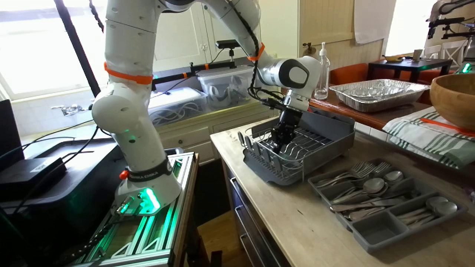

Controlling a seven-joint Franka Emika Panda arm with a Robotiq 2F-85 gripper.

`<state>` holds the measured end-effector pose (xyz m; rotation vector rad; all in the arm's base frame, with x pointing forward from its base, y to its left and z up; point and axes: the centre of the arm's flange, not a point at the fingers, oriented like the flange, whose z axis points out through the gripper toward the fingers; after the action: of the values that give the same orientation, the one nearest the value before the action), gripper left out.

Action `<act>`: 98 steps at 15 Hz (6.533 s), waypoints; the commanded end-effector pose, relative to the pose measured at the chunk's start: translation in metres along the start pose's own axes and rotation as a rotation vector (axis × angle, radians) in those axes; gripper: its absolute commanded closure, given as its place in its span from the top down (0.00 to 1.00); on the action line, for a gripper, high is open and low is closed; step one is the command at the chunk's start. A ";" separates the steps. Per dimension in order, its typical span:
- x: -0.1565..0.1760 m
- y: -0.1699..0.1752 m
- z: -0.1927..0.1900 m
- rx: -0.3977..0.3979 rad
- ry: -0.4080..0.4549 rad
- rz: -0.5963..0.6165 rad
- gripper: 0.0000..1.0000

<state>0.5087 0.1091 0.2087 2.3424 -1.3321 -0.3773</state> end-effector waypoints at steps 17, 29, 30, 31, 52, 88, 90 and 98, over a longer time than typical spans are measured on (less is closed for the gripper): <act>0.043 0.118 -0.128 0.228 0.003 -0.392 0.01; 0.114 0.183 -0.076 0.014 -0.103 -0.663 0.03; 0.117 0.185 -0.074 0.015 -0.109 -0.665 0.03; 0.118 0.186 -0.073 0.015 -0.110 -0.666 0.01; 0.280 0.099 -0.089 0.162 0.310 -1.068 0.01; 0.315 -0.022 -0.012 -0.001 0.253 -1.292 0.01; 0.321 -0.027 -0.014 -0.008 0.251 -1.266 0.01; 0.312 -0.046 -0.025 -0.031 0.198 -1.210 0.01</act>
<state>0.6965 -0.1428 0.2042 2.7882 0.3591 -0.4065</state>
